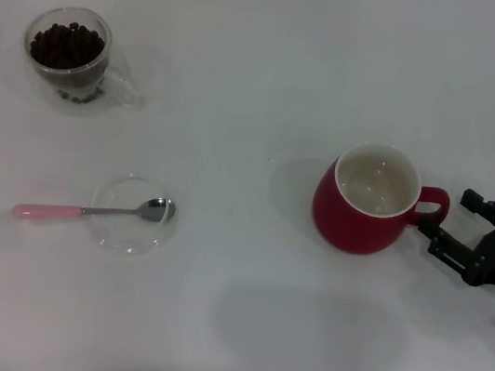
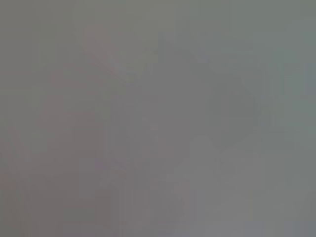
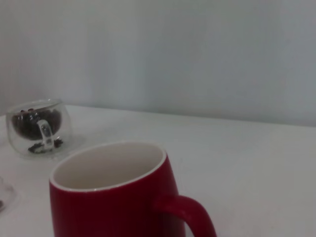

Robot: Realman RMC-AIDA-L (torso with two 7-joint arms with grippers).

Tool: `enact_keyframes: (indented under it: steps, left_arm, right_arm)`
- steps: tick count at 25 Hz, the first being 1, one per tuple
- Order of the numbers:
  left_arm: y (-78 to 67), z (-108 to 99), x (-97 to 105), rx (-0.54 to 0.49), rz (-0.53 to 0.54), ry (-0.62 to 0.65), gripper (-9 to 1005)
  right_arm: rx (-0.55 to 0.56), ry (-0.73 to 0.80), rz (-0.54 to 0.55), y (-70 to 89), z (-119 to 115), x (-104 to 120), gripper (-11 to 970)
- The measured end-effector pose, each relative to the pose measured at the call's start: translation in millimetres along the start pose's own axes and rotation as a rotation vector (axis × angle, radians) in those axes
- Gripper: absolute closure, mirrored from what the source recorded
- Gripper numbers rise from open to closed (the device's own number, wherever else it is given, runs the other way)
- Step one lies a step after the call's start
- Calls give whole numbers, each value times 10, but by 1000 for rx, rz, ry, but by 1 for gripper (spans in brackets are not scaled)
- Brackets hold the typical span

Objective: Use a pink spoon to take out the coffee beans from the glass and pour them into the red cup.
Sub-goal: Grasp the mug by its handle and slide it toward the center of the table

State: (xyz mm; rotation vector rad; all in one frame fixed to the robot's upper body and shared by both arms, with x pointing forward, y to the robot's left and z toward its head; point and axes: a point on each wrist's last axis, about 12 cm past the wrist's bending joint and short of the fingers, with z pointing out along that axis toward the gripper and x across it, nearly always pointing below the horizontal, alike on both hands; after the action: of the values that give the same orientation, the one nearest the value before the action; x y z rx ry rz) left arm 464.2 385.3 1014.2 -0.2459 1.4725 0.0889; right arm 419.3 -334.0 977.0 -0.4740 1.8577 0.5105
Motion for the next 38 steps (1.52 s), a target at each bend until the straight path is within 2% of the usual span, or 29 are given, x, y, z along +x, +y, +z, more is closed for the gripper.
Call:
enact_keyframes:
  steps: [2, 7, 13, 29, 32, 38]
  left_arm:
    - [4, -6, 2, -1, 0, 1, 256]
    - [11, -17, 5, -2, 2, 3, 256]
    - [23, -21, 2, -3, 5, 3, 255]
    - [30, -22, -1, -5, 20, 2, 255]
    - [30, -22, 0, -5, 21, 2, 255]
    - [30, -22, -1, -5, 21, 2, 255]
  right_arm:
    - [9, -11, -2, 4, -12, -1, 98]
    - [24, -31, -10, 24, -2, -3, 168]
    - [8, -60, -16, 52, 2, -33, 165]
    - [17, -60, -41, 41, 32, -43, 336]
    - [10, -61, -49, 51, 46, -46, 514]
    - [-6, -64, -61, 75, 57, -51, 603]
